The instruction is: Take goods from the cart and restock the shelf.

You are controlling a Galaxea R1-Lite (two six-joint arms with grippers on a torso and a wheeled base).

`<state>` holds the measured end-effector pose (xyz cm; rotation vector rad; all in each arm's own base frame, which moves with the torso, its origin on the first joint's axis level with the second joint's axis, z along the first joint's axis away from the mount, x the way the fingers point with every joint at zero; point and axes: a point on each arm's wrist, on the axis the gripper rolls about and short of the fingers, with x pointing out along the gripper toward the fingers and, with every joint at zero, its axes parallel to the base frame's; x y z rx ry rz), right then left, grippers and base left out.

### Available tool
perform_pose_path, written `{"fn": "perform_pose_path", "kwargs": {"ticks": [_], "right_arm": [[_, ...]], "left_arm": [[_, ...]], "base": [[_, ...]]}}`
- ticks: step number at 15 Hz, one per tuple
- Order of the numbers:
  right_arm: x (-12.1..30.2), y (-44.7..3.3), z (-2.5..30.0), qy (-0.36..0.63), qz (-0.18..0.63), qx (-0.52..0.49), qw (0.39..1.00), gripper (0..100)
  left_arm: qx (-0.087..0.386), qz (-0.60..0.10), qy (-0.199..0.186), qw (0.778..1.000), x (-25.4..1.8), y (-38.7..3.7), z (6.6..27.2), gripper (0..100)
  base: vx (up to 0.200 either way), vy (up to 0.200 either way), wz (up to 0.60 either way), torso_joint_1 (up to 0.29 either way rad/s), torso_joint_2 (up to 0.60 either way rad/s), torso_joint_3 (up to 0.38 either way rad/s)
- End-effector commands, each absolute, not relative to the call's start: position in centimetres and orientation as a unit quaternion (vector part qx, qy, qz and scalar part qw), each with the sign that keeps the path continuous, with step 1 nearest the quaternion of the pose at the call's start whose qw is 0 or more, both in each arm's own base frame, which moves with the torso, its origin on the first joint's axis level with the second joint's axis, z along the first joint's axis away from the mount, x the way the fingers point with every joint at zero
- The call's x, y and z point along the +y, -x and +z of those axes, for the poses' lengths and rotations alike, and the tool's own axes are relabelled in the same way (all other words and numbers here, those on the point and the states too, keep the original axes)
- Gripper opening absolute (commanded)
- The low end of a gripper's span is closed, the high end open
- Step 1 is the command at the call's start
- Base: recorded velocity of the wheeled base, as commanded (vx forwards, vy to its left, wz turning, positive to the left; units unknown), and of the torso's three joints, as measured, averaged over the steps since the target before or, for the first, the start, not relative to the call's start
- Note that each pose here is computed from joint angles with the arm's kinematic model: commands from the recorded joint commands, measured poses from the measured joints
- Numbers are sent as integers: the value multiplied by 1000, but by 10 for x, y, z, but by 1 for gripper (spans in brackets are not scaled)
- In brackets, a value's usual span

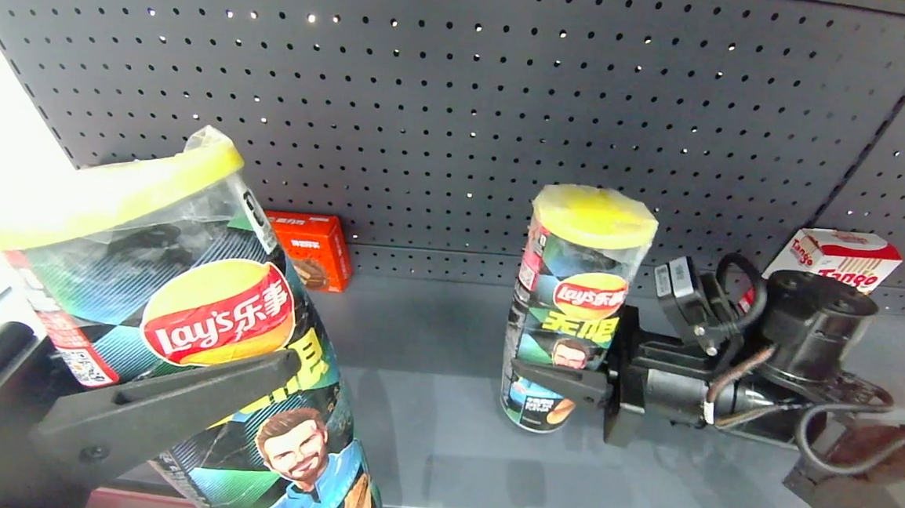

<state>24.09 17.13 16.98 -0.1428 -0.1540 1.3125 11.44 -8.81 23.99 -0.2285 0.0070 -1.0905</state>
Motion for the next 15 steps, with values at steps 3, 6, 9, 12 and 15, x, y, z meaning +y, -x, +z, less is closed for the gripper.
{"fn": "perform_pose_path", "kwargs": {"ticks": [3, 6, 9, 12, 15], "right_arm": [[163, -216, 142, 67, 618, -57, 781, 0], [166, -223, 114, 66, 614, -58, 784, 0], [168, -228, 105, 66, 614, -53, 785, 0], [168, -229, 104, 66, 615, -52, 784, 0], [168, -229, 102, 66, 614, -48, 785, 100]], "left_arm": [[4, -517, 109, 849, -88, -114, 240, 0], [6, -515, 109, 850, -88, -114, 239, 0], [6, -514, 109, 851, -88, -114, 238, 0], [7, -514, 109, 851, -88, -114, 238, 0], [8, -514, 109, 851, -88, -114, 237, 0]], "base": [[0, 0, 0, 0, 0, 0], [0, 0, 0, 0, 0, 0], [0, 0, 0, 0, 0, 0], [0, 0, 0, 0, 0, 0], [0, 0, 0, 0, 0, 0]]}}
